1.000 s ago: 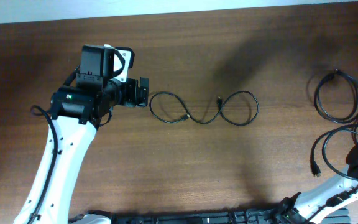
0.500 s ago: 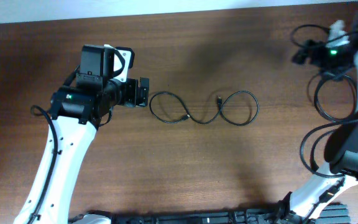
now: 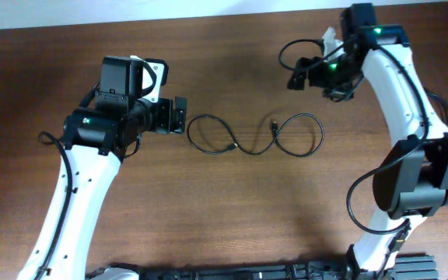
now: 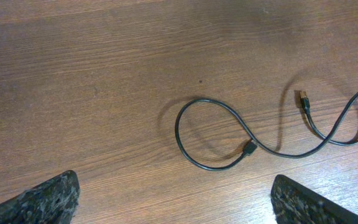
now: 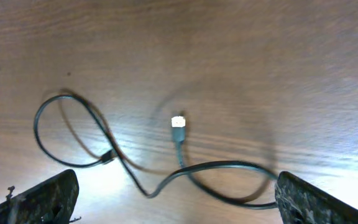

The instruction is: Untangle cables

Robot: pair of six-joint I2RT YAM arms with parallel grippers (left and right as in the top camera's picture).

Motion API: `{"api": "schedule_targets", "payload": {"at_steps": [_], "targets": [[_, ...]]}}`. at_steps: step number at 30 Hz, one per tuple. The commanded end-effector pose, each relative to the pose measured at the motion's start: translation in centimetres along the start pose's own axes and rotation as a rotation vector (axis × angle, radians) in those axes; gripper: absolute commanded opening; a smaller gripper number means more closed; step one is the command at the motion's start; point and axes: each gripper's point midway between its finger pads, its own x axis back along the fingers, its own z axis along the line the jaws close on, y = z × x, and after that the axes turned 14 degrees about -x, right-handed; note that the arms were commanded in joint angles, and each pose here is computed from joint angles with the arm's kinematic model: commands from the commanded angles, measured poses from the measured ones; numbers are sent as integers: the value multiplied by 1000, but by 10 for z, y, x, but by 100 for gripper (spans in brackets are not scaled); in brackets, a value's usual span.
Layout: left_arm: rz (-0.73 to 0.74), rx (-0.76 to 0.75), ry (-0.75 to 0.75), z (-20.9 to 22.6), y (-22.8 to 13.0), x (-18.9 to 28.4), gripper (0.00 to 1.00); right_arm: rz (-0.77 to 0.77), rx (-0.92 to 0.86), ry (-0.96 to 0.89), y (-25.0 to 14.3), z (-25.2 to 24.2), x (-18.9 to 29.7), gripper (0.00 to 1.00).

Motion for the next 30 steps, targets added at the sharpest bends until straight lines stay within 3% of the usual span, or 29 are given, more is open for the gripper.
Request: {"api": "schedule_targets", "payload": {"at_steps": [1,5,12,13,17,30], "targets": [[-24,-16,16,4,5,8,99,41,-92,-92,-21,0,-22,99],[-24,-16,16,4,5,8,99,70,-199,-216,-47,-14,-44,99],[-24,-16,16,4,5,8,99,136,-150,-253,-92,-18,-98,99],[-24,-16,17,4,5,8,99,136,-152,-252,-94,-18,-102,100],[-24,-16,16,4,5,8,99,132,-151,-251,-100,-20,-112,83],[-24,-16,16,4,5,8,99,141,-78,-242,-121,-10,-133,82]]}}
